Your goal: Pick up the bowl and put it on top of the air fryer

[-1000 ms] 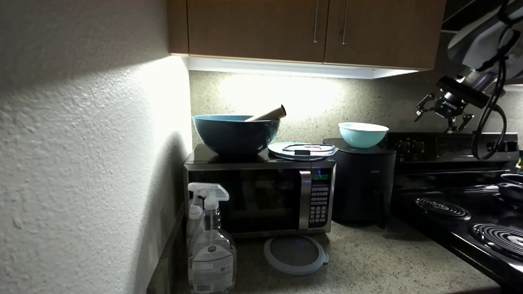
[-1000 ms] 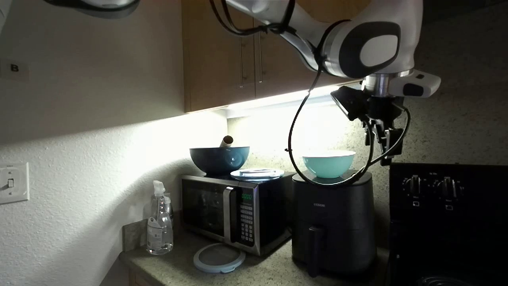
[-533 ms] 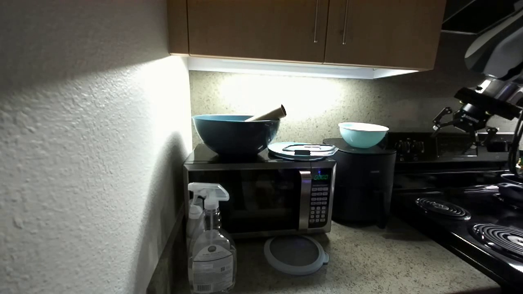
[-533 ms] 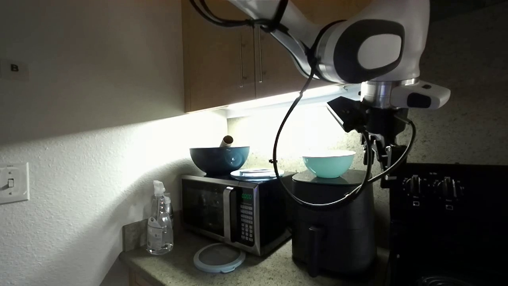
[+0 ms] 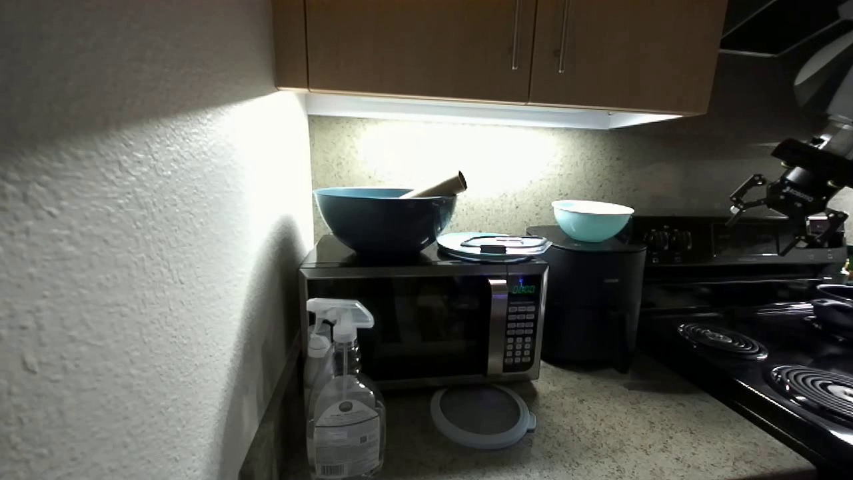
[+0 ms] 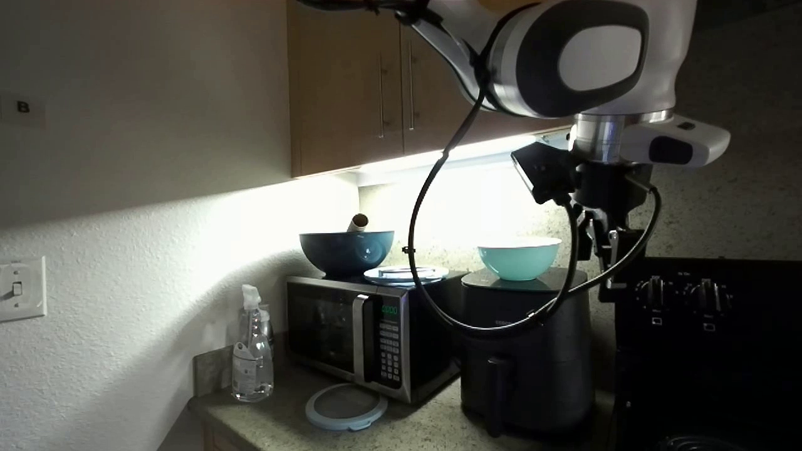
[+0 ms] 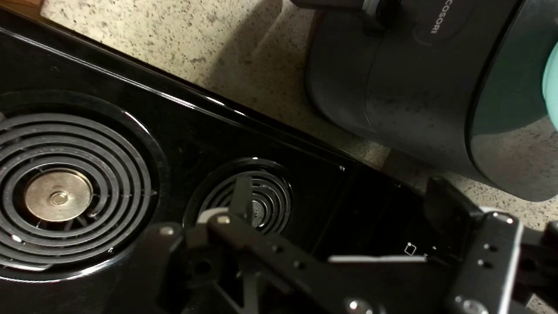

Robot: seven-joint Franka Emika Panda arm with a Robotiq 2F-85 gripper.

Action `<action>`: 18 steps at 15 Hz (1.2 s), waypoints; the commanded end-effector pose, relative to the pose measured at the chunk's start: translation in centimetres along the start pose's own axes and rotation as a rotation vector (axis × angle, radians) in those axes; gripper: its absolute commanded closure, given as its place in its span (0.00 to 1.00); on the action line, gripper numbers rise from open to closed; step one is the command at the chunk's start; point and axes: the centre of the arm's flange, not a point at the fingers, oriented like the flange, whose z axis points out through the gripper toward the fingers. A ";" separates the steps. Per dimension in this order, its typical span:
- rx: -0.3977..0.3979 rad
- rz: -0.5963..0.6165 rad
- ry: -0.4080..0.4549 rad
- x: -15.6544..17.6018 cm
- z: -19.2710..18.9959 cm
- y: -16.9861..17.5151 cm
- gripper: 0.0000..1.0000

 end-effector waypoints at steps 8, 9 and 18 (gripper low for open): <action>-0.026 0.092 -0.013 -2.9 -0.5 7.1 0.00; -0.030 0.097 -0.010 -3.4 -0.6 7.9 0.00; 0.009 0.173 0.047 -7.9 -4.1 15.8 0.00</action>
